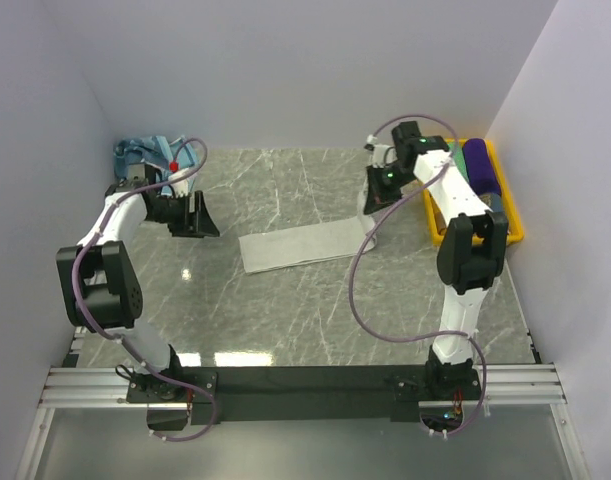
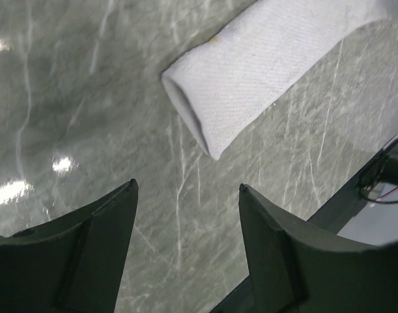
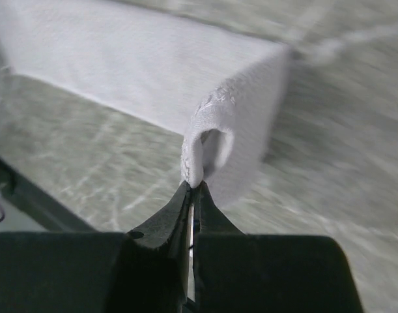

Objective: Roll the towels
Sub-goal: Fold the towel

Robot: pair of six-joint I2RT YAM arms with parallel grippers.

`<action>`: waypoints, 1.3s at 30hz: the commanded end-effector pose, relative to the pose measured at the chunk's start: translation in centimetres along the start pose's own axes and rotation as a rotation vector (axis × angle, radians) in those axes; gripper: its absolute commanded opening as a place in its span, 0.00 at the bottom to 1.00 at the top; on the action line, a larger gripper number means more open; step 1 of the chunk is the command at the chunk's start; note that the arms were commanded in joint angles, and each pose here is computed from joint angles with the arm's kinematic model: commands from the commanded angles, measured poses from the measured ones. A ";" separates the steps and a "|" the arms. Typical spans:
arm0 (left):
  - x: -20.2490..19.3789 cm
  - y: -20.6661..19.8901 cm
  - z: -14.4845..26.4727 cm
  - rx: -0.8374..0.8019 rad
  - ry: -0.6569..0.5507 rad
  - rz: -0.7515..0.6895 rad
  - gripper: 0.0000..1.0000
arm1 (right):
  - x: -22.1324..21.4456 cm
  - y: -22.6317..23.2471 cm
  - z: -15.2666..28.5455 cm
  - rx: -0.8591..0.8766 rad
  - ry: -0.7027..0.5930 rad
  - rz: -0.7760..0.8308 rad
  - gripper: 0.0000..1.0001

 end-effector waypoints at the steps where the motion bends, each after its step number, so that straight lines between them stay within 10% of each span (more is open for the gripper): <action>1: -0.4 0.1 1.5 -0.001 -0.042 0.064 0.69 | 1.2 6.5 0.7 0.146 -0.046 0.083 0.00; 39: -4.9 0.9 -10.4 -0.172 0.138 0.266 0.38 | 0.3 22.0 -11.0 0.354 0.087 0.203 0.00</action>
Point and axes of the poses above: each gripper's point midway between its finger pads, its own z axis back along the fingers, its own y axis along the line the jaws close on, x = y × z, the point moved 3 cm from there along z, back along the fingers, and after that the axes turned 2 degrees about -z, right-handed, at the moved point
